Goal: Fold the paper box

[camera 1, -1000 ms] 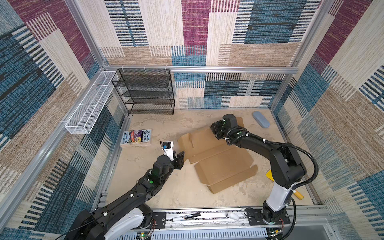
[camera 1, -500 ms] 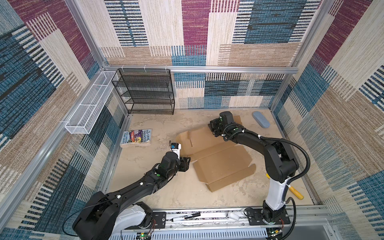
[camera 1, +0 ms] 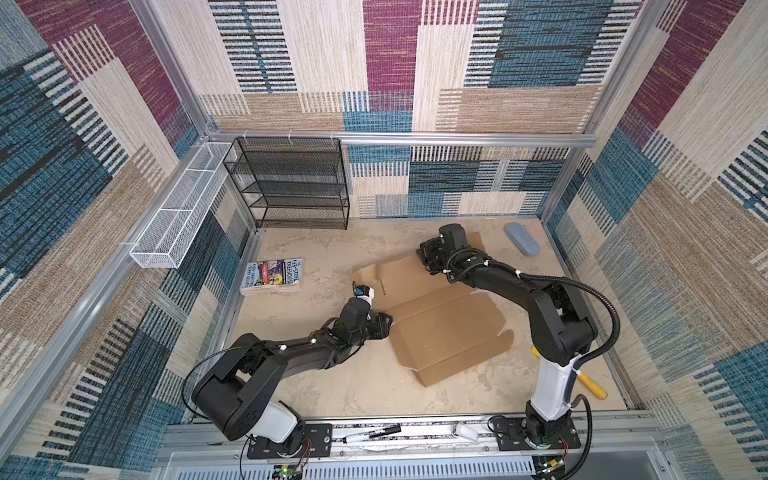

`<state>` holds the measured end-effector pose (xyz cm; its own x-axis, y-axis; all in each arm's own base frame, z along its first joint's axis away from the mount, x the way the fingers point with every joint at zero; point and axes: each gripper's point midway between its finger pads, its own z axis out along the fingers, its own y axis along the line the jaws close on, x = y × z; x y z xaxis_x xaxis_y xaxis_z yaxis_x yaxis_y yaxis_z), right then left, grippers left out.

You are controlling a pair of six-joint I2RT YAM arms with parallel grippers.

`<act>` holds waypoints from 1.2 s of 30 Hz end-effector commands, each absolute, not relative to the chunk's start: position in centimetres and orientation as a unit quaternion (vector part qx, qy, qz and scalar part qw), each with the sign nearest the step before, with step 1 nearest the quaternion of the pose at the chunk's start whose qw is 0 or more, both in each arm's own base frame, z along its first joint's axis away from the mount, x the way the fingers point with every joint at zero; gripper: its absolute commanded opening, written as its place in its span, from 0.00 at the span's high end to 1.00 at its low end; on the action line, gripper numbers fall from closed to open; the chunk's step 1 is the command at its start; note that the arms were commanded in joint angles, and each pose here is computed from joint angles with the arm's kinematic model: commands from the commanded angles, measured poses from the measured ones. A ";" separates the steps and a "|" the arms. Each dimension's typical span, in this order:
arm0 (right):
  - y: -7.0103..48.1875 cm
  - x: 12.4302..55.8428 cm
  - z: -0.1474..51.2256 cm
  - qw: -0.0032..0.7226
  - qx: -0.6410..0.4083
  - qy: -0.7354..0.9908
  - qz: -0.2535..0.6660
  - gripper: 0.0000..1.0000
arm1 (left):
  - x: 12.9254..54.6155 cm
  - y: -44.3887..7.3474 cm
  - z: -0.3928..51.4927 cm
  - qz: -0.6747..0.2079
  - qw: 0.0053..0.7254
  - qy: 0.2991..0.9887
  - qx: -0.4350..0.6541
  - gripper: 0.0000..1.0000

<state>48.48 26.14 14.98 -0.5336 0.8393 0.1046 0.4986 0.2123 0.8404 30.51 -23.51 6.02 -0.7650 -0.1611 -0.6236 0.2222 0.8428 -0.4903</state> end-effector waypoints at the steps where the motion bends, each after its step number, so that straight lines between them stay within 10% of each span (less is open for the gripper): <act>1: 26.4 48.3 15.4 0.188 0.436 0.755 0.452 0.94 | 31.0 -23.8 6.3 -0.286 0.342 0.895 0.006 0.36; 36: 26.7 48.3 14.8 0.181 0.432 0.756 0.458 0.95 | 32.2 -27.2 7.9 -0.364 0.337 0.868 -0.001 0.28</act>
